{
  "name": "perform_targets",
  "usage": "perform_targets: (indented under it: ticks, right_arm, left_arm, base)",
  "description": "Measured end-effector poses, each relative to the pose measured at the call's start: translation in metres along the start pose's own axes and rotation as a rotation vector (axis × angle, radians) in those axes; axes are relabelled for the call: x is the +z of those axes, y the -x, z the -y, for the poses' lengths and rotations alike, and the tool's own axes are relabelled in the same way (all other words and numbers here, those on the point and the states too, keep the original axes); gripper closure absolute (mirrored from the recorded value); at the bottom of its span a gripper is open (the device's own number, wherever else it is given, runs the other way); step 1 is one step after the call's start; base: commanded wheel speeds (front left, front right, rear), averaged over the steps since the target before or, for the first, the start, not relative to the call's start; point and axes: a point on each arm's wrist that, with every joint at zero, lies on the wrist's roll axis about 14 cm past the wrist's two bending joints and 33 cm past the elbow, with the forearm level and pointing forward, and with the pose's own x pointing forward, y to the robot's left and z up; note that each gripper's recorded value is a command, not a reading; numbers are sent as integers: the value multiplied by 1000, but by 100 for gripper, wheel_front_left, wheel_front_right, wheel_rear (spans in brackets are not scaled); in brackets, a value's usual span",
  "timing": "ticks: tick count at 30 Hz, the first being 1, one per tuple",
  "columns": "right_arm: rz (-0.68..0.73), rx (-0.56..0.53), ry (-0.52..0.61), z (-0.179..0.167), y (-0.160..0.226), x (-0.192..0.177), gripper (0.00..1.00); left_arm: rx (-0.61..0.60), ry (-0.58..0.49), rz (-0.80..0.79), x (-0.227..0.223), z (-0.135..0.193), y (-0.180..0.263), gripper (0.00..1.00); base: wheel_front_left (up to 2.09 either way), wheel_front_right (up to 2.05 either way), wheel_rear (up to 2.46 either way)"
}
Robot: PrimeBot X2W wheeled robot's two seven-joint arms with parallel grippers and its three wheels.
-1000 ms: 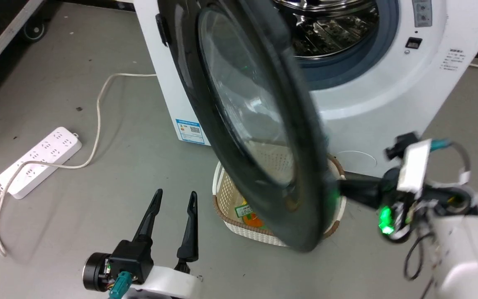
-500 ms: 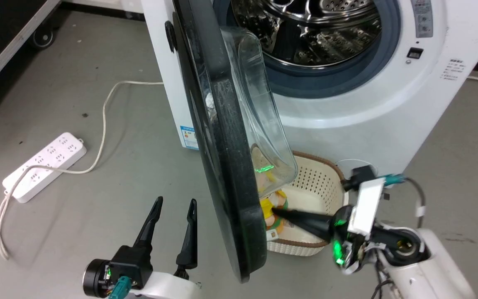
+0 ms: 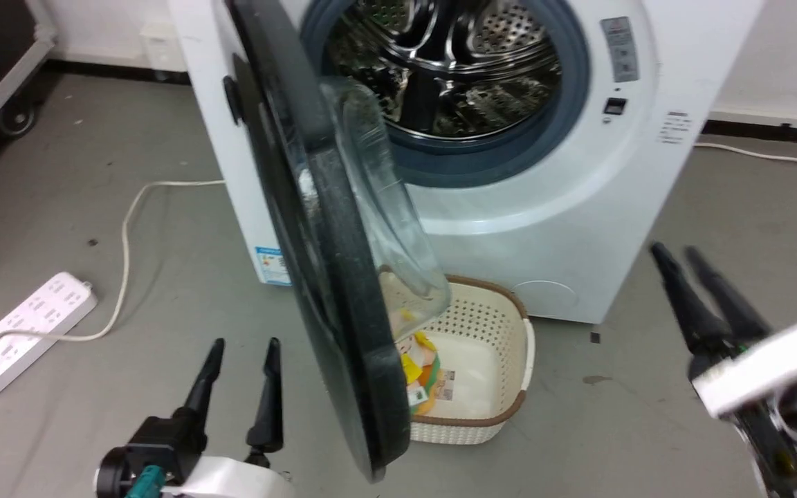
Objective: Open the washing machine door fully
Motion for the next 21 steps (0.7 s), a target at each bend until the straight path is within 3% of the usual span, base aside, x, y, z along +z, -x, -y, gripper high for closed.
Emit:
perform_targets:
  ticks: [6, 10, 16, 21]
  right_arm:
    - [178, -94, 433, 29, 50, 26, 0]
    - [209, -176, 577, 45, 79, 25, 0]
    - [174, -260, 653, 46, 103, -3, 0]
    - [168, -276, 637, 34, 113, -18, 0]
  left_arm:
    - [-12, 3, 11, 2, 0, -7, 0]
    - [-38, 8, 5, 0, 5, -9, 0]
    - [-63, 13, -1, -2, 10, -12, 0]
    - [-84, 17, -19, -8, 16, -7, 0]
  base:
    - [0, 0, 0]
    - [0, 0, 0]
    - [0, 0, 0]
    - [0, 0, 0]
